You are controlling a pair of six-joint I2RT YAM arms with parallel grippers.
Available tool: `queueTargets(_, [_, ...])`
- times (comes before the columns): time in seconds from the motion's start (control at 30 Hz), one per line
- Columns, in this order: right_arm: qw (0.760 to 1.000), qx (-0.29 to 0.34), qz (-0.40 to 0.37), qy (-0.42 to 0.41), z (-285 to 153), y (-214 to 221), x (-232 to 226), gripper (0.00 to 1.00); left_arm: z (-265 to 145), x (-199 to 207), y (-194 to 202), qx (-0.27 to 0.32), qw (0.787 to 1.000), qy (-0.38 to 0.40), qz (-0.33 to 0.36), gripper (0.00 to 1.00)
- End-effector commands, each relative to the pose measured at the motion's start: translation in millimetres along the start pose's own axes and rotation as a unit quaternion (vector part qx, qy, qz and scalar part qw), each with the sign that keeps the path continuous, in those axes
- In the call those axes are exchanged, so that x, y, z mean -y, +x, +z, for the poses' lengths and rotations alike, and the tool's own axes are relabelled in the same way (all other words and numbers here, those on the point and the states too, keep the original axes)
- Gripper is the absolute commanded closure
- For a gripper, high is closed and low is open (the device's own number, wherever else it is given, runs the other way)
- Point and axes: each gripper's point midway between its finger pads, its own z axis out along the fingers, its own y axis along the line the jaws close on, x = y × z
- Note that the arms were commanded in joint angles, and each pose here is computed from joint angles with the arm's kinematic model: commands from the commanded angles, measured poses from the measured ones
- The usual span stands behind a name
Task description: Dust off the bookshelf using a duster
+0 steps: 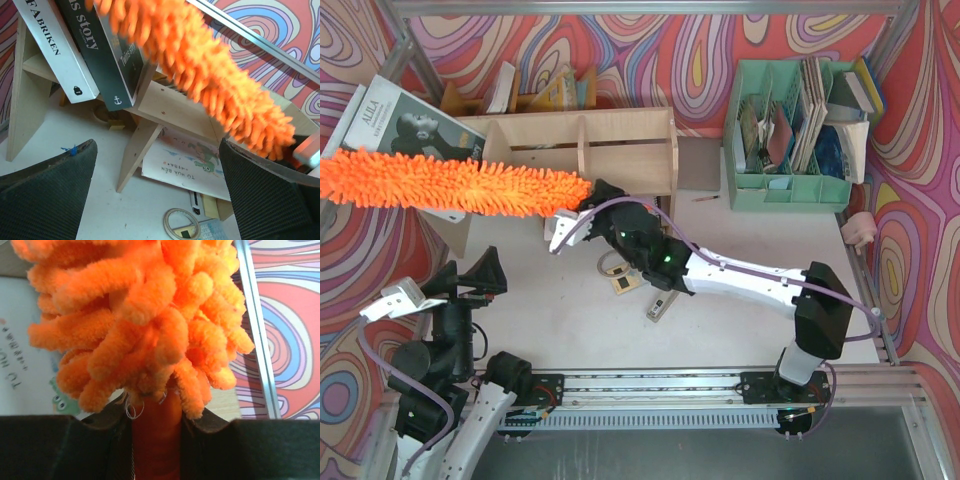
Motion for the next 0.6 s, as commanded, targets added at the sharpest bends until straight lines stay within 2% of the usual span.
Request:
queueTargets(0.0, [1.000, -0.003, 0.010, -0.006, -7.6, 4.2, -19.6, 1.00, 0.0, -1.3, -5.0, 0.010, 1.000, -0.005, -0.004, 0.02])
queueTargets(0.33, [0.999, -0.037, 0.024, -0.030, -29.4, 31.8, -48.2, 1.00, 2.3, -0.2, -2.4, 0.005, 1.000, -0.005, -0.003, 0.01])
queueTargets(0.57, [0.999, -0.010, 0.032, 0.004, -11.4, 2.6, -14.8, 1.00, 3.5, 1.2, -0.4, 0.001, 1.000, -0.003, -0.002, 0.01])
